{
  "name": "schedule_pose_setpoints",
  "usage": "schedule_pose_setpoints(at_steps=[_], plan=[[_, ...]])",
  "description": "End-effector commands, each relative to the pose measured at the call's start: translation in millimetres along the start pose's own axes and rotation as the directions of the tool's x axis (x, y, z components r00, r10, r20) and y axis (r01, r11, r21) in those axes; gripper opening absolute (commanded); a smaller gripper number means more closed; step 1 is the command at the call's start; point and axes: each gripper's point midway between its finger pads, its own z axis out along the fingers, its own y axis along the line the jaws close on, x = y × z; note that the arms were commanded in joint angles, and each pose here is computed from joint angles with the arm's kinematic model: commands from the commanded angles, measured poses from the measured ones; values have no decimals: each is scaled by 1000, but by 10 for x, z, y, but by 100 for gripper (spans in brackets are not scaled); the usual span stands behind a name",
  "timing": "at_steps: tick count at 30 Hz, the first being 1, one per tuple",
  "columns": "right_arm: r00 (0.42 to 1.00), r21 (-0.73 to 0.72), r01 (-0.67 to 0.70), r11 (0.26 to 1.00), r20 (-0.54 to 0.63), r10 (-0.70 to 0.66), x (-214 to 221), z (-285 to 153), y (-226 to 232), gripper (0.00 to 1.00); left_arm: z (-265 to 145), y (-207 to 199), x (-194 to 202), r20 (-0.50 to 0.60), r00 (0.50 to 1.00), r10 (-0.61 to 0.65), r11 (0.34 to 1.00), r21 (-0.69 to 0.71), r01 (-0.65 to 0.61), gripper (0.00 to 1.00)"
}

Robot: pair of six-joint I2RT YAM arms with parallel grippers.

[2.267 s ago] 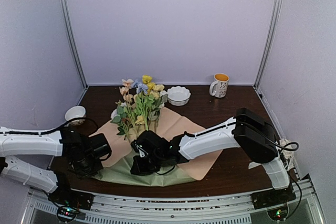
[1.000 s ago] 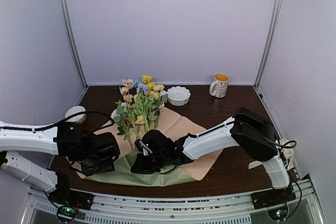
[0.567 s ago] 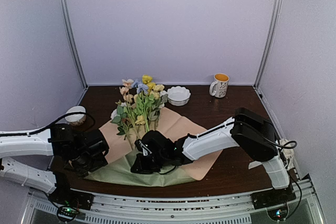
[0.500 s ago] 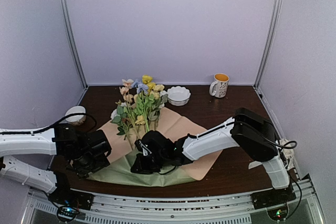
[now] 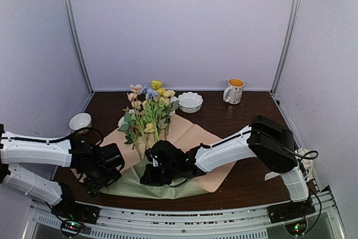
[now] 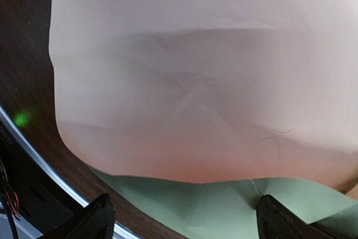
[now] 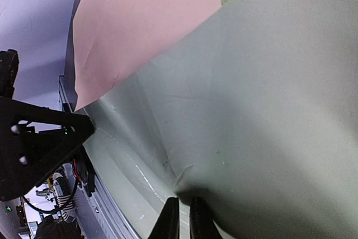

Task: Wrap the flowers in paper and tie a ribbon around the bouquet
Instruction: Pick up the one-fourth-folded wrapping paper from the center of the board.

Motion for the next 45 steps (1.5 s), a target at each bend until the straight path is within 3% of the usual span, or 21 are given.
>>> schedule_pose_setpoints(at_steps=[1, 4, 8, 15, 18, 20, 26, 33, 38, 45], plan=[[1000, 51, -16, 999, 24, 15, -3, -59, -91, 10, 147, 41, 92, -33, 999, -24, 997, -70, 22, 91], [1000, 50, -19, 999, 23, 18, 8, -50, -82, 10, 253, 139, 136, -53, 998, -34, 995, -99, 28, 87], [1000, 46, -15, 999, 21, 14, 19, -42, -52, 10, 374, 241, 201, -96, 991, -97, 992, -86, 89, 70], [1000, 43, -5, 999, 25, 4, 7, -65, -10, 10, 362, 401, 117, -55, 991, -121, 985, -129, 113, 73], [1000, 44, -3, 999, 26, 2, 12, -82, -7, 10, 461, 461, 140, -59, 989, -138, 981, -144, 129, 66], [1000, 50, 0, 999, 29, -1, 5, -98, -16, 10, 517, 534, 131, -49, 987, -154, 976, -163, 144, 55], [1000, 59, 8, 998, 24, -10, 19, -104, -29, 10, 555, 411, 72, -35, 991, -129, 989, -74, 126, 1], [1000, 62, 10, 998, 16, -11, 41, -82, -57, 10, 424, 381, -38, 14, 998, -67, 995, -76, 68, 0], [1000, 56, -4, 998, 6, 4, 46, -37, -93, 10, 82, 131, -263, 142, 984, 106, 989, -116, -89, 0], [999, 35, -45, 998, 6, 45, 42, 54, -134, 10, -177, -221, -242, 188, 950, 249, 967, -93, -235, 0]])
